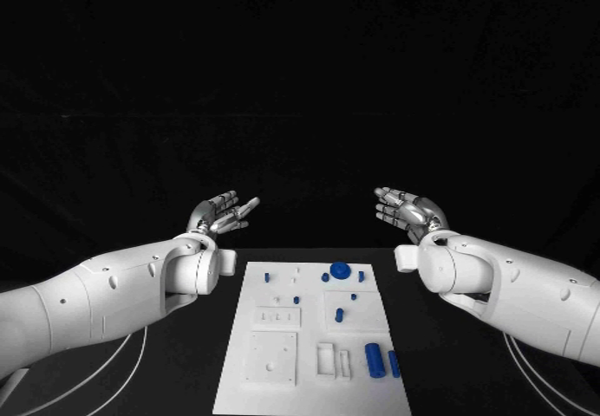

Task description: Assemble the parts on the task board

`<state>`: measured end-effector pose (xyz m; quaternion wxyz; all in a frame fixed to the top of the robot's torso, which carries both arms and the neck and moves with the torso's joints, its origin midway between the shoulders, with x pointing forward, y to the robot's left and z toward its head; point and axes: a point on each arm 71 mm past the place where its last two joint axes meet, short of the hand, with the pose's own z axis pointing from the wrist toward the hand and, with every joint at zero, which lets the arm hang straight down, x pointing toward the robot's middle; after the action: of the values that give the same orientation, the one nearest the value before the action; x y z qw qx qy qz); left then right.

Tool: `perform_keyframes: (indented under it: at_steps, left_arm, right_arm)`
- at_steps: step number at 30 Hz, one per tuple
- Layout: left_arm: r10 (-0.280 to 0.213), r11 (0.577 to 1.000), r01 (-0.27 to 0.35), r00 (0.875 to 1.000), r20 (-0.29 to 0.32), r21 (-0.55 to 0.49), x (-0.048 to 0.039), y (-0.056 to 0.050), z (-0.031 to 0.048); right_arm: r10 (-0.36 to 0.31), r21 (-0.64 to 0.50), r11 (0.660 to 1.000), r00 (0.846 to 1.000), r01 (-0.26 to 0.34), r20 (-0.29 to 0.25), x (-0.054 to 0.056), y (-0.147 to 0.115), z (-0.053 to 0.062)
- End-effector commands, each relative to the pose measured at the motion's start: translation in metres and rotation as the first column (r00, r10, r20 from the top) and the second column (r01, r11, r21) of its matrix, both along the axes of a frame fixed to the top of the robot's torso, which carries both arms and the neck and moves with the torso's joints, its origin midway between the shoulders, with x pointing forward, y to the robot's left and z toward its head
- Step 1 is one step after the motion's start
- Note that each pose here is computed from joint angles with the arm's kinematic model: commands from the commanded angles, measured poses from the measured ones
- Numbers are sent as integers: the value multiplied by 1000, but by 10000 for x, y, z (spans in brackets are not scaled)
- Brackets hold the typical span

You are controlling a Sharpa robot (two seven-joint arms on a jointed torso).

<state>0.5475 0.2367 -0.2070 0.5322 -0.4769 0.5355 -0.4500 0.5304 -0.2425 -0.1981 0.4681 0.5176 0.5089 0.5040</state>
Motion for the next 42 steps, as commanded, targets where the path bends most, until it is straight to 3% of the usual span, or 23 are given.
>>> perform_keyframes:
  at_steps: [1,6,13,14,20,27,36,42]
  left_arm:
    - [-83,996,80,994,-76,-43,99,-11,17]
    - [-84,996,82,993,-82,-27,199,49,86]
    - [-85,996,83,993,-82,-26,206,54,92]
    - [-127,991,125,991,-43,-46,139,82,190]
    - [-146,989,146,989,-9,-36,62,80,317]
    - [-191,981,192,981,19,-25,-14,31,473]
    - [-264,963,265,964,28,-43,-163,-66,607]
    - [-306,950,307,952,28,-60,-254,-154,659]
  right_arm:
    - [210,-15,977,973,-212,-97,70,50,-28]
    - [255,-26,965,957,-261,-140,185,-66,22]
    - [276,-32,958,947,-285,-163,237,-128,45]
    - [347,-673,702,937,-233,38,301,-52,128]
    - [418,-821,535,907,-199,52,264,99,161]
    - [489,-925,339,872,-173,16,198,280,186]
    - [518,-980,168,855,-110,-8,149,451,210]
    - [525,-994,90,851,-57,-2,153,560,212]
